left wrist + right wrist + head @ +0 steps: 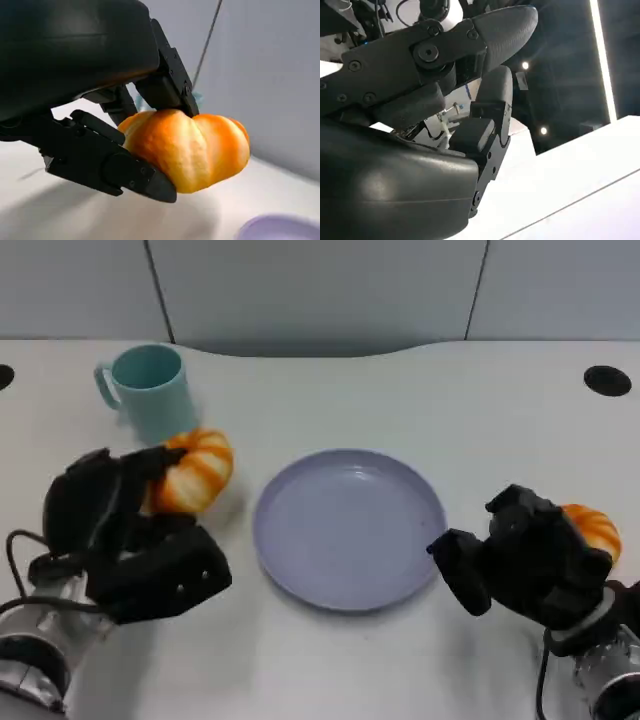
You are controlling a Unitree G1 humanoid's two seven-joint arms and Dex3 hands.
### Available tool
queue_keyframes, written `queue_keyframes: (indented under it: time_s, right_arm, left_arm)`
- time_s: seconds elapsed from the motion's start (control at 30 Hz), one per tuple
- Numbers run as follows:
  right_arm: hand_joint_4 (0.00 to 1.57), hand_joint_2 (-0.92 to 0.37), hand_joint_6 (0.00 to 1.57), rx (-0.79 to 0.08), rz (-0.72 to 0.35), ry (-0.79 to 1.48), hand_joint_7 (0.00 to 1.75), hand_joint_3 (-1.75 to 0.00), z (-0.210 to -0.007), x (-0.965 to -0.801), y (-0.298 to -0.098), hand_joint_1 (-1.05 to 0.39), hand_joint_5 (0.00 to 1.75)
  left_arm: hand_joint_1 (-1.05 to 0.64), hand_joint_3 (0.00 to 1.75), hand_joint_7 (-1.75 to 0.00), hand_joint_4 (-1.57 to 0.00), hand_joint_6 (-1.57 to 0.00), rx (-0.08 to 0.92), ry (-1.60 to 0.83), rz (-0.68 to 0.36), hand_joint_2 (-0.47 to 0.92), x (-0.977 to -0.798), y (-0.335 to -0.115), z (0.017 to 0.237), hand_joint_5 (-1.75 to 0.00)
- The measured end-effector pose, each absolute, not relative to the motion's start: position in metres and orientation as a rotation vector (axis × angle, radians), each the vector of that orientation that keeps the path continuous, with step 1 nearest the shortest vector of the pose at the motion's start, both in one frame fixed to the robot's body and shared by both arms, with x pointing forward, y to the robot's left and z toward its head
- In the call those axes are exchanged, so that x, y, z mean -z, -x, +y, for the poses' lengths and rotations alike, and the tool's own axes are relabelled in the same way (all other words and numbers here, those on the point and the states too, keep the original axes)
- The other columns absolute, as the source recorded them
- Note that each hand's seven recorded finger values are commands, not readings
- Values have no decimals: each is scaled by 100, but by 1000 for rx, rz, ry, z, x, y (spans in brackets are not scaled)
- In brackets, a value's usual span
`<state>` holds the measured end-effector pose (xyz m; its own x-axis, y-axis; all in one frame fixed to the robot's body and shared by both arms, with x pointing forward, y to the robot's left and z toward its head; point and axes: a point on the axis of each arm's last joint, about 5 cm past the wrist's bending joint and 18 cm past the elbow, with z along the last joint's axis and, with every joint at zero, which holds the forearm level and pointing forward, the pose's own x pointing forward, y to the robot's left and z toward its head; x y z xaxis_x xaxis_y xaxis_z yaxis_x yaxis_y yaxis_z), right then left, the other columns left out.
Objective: Grasp the bread from the table and place it into the plate.
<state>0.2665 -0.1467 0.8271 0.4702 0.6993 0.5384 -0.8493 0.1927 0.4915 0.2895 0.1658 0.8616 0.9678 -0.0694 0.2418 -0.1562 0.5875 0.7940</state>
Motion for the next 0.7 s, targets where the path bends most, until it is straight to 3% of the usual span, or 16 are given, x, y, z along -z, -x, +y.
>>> queue_keyframes:
  time_s: [0.13,0.2,0.3,0.43,0.6,0.7]
  right_arm:
    - [82,-88,99,-1035,-190,-815,67,-2,-146,-829,-267,-53,175]
    - [83,-88,100,-1029,-119,-809,68,-1,-145,-829,-268,-53,175]
    - [85,-88,107,-1047,-67,-809,47,0,-147,-829,-269,-44,175]
    - [78,-88,109,-1052,-81,-804,44,-2,-146,-833,-273,-44,175]
    - [87,-87,115,-1079,-153,-820,43,-1,-141,-835,-275,-45,175]
    - [87,-86,115,-1119,-125,-888,46,0,-136,-836,-277,-41,175]
  left_arm:
    - [-21,0,-5,-86,-115,-36,-787,-330,86,-867,-292,145,-92]
    - [-21,0,-5,-87,-116,-28,-737,-352,85,-870,-292,136,-91]
    - [-20,0,-5,-89,-117,-12,-701,-375,83,-872,-293,128,-93]
    - [-22,1,-4,-91,-118,23,-640,-402,84,-874,-292,109,-90]
    - [-23,0,-3,-91,-118,61,-567,-400,84,-874,-289,90,-92]
    - [-23,0,-2,-89,-117,85,-546,-404,84,-874,-287,80,-95]
